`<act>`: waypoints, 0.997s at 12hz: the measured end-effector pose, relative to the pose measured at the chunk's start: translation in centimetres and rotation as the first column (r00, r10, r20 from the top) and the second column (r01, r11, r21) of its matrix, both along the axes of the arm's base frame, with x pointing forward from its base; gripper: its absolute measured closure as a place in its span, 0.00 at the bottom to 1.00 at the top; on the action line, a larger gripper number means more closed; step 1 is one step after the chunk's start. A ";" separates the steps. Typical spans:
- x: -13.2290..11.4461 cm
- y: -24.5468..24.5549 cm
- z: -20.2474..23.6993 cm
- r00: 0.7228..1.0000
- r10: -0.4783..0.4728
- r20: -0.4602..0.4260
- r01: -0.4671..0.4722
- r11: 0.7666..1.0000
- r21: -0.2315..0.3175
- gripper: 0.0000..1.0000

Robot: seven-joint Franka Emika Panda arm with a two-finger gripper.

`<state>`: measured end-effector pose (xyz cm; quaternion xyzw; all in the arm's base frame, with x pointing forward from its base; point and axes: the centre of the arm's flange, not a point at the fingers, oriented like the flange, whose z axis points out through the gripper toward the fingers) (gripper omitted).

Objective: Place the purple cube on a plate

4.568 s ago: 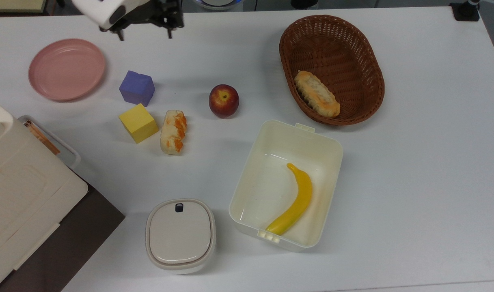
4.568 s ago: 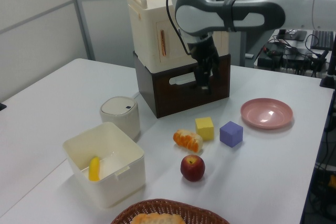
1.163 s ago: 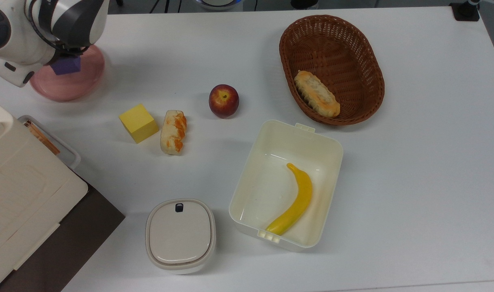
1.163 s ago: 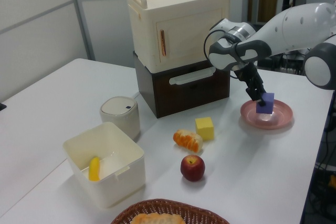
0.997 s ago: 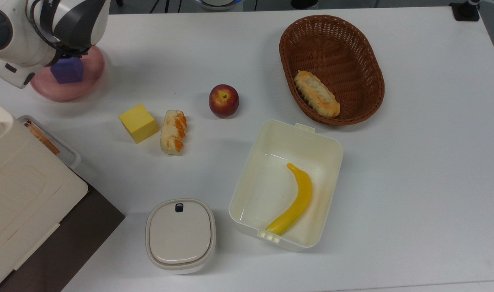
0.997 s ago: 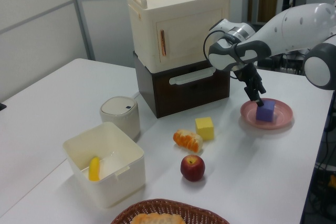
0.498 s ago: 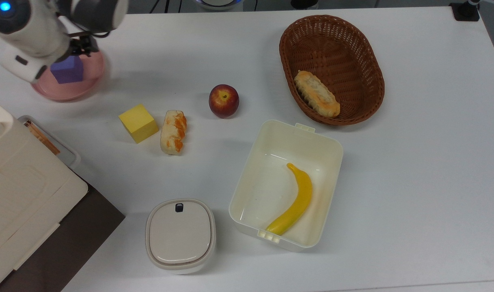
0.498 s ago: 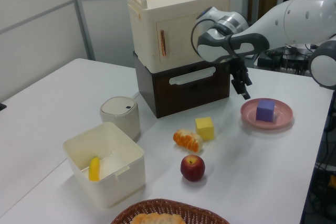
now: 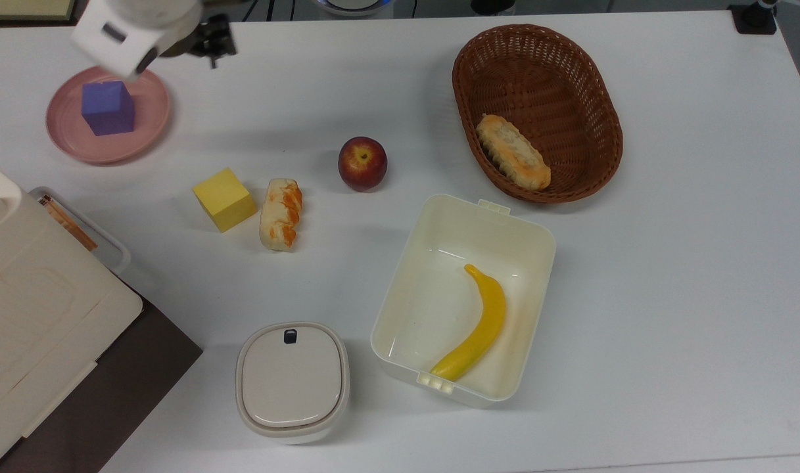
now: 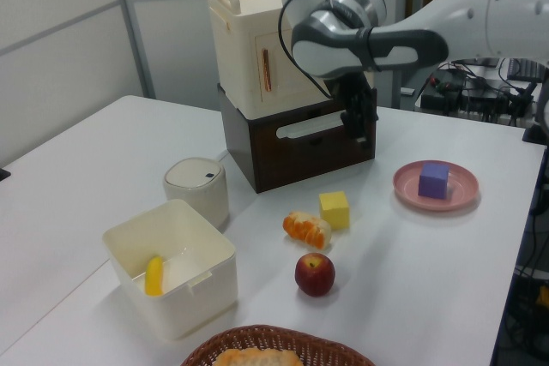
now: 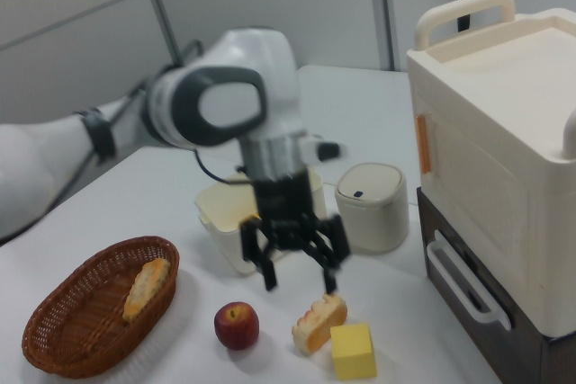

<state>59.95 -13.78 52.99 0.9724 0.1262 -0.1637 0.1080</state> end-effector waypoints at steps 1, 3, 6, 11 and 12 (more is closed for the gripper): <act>-0.3 1.8 1.7 0.999 -0.016 0.036 0.016 1.000 0.021 0.00; -0.7 3.7 4.2 0.995 -0.062 0.084 0.054 0.994 0.090 0.00; -0.6 4.9 5.3 0.972 -0.195 0.130 0.168 0.967 0.192 0.00; 1.0 5.3 5.7 0.906 -0.353 0.233 0.301 0.925 0.231 0.00; 1.2 5.3 5.7 0.903 -0.353 0.243 0.299 0.925 0.233 0.00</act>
